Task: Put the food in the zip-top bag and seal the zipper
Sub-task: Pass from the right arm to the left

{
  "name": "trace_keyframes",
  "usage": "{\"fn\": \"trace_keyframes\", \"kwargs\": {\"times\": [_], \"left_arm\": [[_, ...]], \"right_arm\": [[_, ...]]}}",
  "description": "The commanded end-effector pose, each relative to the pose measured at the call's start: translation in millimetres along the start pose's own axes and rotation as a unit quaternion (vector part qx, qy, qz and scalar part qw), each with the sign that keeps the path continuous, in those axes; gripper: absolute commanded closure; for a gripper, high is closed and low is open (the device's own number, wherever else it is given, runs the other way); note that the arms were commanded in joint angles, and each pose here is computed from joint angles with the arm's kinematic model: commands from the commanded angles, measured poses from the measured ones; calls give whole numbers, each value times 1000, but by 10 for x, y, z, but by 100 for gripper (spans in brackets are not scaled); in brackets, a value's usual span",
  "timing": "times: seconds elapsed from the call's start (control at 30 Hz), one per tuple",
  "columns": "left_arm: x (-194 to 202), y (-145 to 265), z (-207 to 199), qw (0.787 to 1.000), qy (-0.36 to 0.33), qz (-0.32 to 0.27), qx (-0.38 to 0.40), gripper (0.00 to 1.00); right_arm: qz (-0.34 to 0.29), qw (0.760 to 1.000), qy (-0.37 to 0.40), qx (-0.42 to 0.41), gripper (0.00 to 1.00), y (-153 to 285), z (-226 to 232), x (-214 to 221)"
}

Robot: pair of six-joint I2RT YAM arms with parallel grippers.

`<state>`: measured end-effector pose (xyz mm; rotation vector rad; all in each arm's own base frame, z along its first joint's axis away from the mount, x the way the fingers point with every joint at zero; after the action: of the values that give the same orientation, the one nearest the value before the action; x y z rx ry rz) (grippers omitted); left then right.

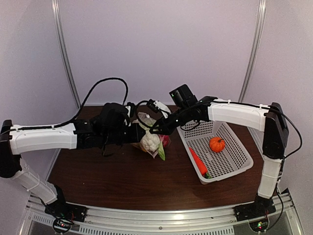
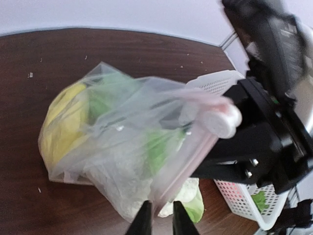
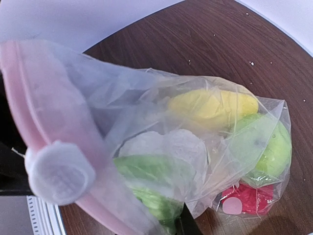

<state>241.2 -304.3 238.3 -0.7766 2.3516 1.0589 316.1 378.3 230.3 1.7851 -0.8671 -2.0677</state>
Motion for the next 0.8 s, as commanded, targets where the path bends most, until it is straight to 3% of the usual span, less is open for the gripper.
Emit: {"fn": "trace_keyframes", "kwargs": {"times": [0.0, 0.1, 0.2, 0.47, 0.53, 0.63, 0.7, 0.77], "left_arm": [[-62, 35, -74, 1000, 5, -25, 17, 70], [27, -101, 54, 1000, -3, -17, -21, 61], [81, -205, 106, 999, -6, -13, -33, 62], [18, -214, 110, 998, -5, -40, -41, 98], [-47, -126, 20, 999, -5, -47, -21, 100], [-149, 14, -207, 999, -12, -38, 28, 100], [-203, 114, -433, 997, -21, -14, 80, 100], [-275, 227, -616, 993, -23, -1, 117, 100]], "right_arm": [[-22, 999, -22, 8, 91, 61, -117, -130], [-26, 999, -38, -1, 93, 63, -88, -130], [-27, 999, -41, -1, 93, 68, -79, -118], [-26, 999, -43, 1, 92, 90, -69, -98], [-26, 999, -39, -6, 81, 100, -47, -95], [-24, 999, -29, -20, 44, 85, 28, -80], [-11, 999, -37, -13, 38, 50, 18, -53], [6, 998, -61, 21, 42, 28, -95, -23]]}}
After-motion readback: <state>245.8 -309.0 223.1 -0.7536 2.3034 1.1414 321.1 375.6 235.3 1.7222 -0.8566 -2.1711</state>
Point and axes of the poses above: each gripper's point midway between its finger pads, its own y axis back along the fingers, its own z axis along the line the jaws close on, x = y × z, the point moved 6 cm from there along y, back along the fingers, and after that the axes turned 14 degrees about y, right-handed, at the moved point
